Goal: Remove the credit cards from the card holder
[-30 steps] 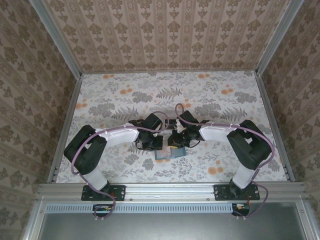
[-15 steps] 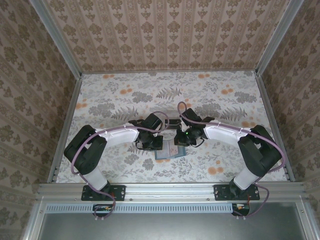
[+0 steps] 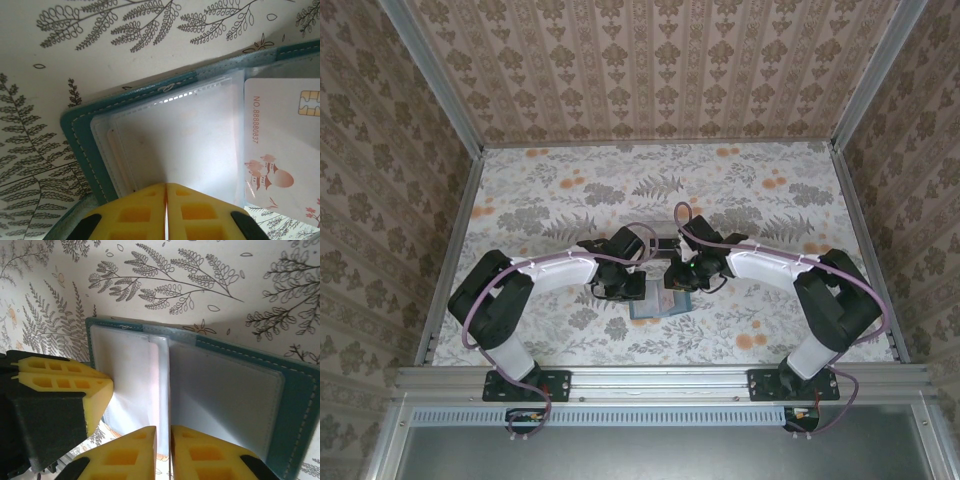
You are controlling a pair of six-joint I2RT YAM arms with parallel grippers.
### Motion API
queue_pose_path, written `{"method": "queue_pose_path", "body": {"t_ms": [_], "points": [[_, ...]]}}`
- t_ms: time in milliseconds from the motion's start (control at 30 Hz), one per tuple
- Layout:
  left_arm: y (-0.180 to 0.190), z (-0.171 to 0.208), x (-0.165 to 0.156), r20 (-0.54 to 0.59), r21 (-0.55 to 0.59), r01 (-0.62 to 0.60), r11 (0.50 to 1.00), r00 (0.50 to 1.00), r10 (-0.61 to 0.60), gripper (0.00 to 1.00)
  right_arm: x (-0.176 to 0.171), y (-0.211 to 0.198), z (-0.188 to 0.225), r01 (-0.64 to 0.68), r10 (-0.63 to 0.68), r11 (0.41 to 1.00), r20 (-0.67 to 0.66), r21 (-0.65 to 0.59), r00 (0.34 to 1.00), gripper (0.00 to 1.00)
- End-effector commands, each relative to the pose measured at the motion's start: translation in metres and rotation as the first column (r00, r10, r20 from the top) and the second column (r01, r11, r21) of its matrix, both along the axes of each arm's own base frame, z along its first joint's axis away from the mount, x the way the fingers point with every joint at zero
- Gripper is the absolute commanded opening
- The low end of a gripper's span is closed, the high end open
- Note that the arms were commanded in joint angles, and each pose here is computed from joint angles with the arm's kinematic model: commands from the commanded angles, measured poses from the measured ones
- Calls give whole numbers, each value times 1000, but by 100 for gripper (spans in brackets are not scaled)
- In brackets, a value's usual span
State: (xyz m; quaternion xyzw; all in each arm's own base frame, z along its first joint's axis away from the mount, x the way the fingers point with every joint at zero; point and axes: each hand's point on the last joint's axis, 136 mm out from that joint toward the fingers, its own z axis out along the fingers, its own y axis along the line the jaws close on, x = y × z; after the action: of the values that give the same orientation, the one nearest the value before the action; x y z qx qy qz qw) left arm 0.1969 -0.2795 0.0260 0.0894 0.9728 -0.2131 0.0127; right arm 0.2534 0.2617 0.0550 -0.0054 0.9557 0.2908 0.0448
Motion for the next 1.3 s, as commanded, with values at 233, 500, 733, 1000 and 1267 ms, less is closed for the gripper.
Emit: {"method": "queue_pose_path", "body": {"t_ms": [233, 500, 733, 1000, 1267], "points": [[11, 1, -8, -5, 46, 14, 999, 1000, -14, 11, -22, -9, -2, 17, -18, 1000, -55, -18, 998, 18], [4, 14, -2, 28, 11, 24, 1000, 999, -24, 14, -18, -13, -1, 26, -27, 999, -28, -39, 999, 10], [7, 35, 9, 101, -6, 8, 1000, 995, -7, 18, -12, -24, 27, -2, 7, 996, 59, -86, 998, 6], [22, 43, 13, 139, -16, -36, 999, 990, 38, 20, 2, -36, 64, -222, 271, 949, 218, -224, 937, 4], [31, 36, 10, 129, -11, -60, 998, 990, 61, 21, 32, -39, 85, -539, 744, 659, 353, -525, 567, 1]]}}
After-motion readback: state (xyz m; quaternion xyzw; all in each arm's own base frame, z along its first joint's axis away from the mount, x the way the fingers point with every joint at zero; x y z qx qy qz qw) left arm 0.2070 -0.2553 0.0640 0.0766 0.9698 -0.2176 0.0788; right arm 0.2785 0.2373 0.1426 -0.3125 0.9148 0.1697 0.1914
